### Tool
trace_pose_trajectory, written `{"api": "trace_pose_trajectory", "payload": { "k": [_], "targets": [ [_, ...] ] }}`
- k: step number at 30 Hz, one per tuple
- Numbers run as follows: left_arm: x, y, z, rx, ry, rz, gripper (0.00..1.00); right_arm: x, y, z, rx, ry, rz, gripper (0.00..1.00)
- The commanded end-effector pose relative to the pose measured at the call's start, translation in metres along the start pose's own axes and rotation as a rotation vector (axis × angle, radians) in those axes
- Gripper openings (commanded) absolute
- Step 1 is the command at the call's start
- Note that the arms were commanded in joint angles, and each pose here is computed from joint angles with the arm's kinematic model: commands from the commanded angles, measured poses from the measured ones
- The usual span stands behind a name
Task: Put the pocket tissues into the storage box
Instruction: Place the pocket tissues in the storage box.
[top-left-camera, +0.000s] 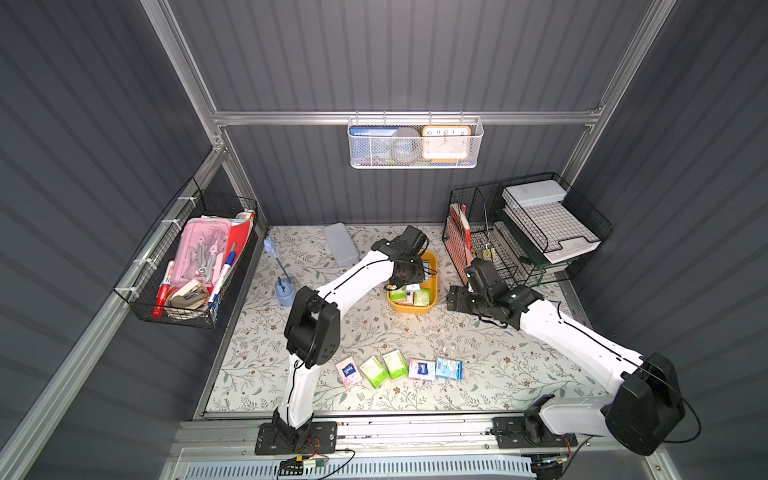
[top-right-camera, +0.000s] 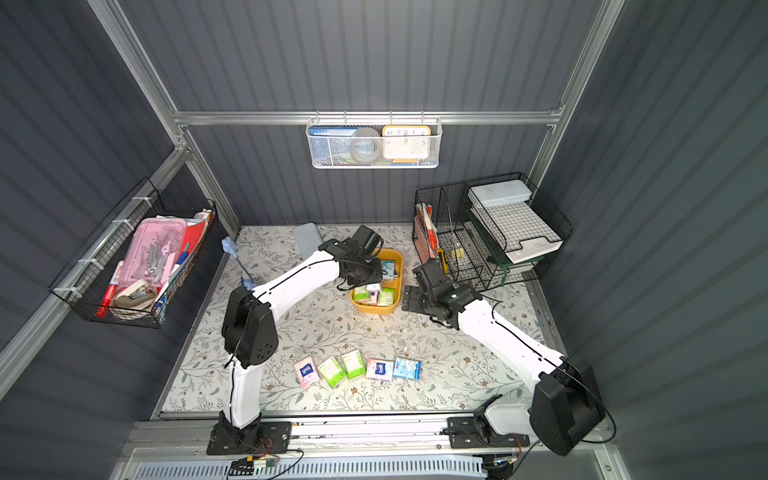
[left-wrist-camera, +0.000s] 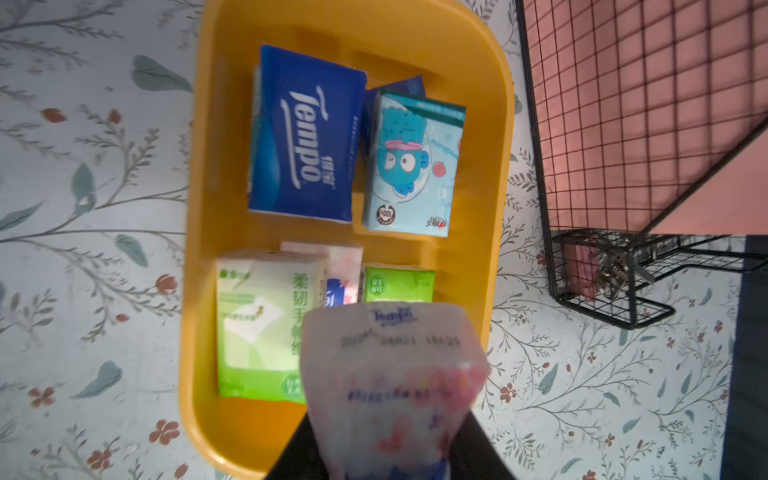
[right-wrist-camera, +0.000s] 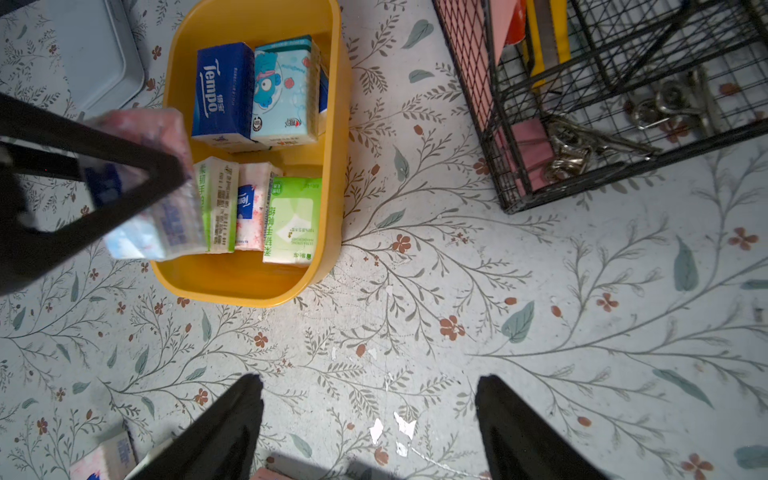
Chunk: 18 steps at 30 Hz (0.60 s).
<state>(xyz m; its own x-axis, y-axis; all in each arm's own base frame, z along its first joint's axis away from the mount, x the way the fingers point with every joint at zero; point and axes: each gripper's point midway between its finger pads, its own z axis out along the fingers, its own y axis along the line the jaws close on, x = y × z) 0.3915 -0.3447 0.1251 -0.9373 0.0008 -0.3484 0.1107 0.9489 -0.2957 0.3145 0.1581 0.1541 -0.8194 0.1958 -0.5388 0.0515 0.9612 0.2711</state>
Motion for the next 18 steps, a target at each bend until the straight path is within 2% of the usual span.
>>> {"api": "trace_pose_trajectory", "payload": {
  "k": [1, 14, 18],
  "targets": [
    [0.018, 0.001, 0.013, -0.011, 0.095, 0.071, 0.37, -0.002, -0.009, -0.008, 0.026, -0.02, 0.001, 0.85],
    [0.034, -0.004, 0.051, 0.0, 0.171, 0.077, 0.38, 0.003, -0.014, -0.007, 0.027, -0.015, 0.012, 0.85],
    [0.036, -0.005, 0.057, 0.003, 0.183, 0.063, 0.47, 0.004, -0.016, -0.008, 0.03, -0.014, 0.008, 0.85]
  ]
}}
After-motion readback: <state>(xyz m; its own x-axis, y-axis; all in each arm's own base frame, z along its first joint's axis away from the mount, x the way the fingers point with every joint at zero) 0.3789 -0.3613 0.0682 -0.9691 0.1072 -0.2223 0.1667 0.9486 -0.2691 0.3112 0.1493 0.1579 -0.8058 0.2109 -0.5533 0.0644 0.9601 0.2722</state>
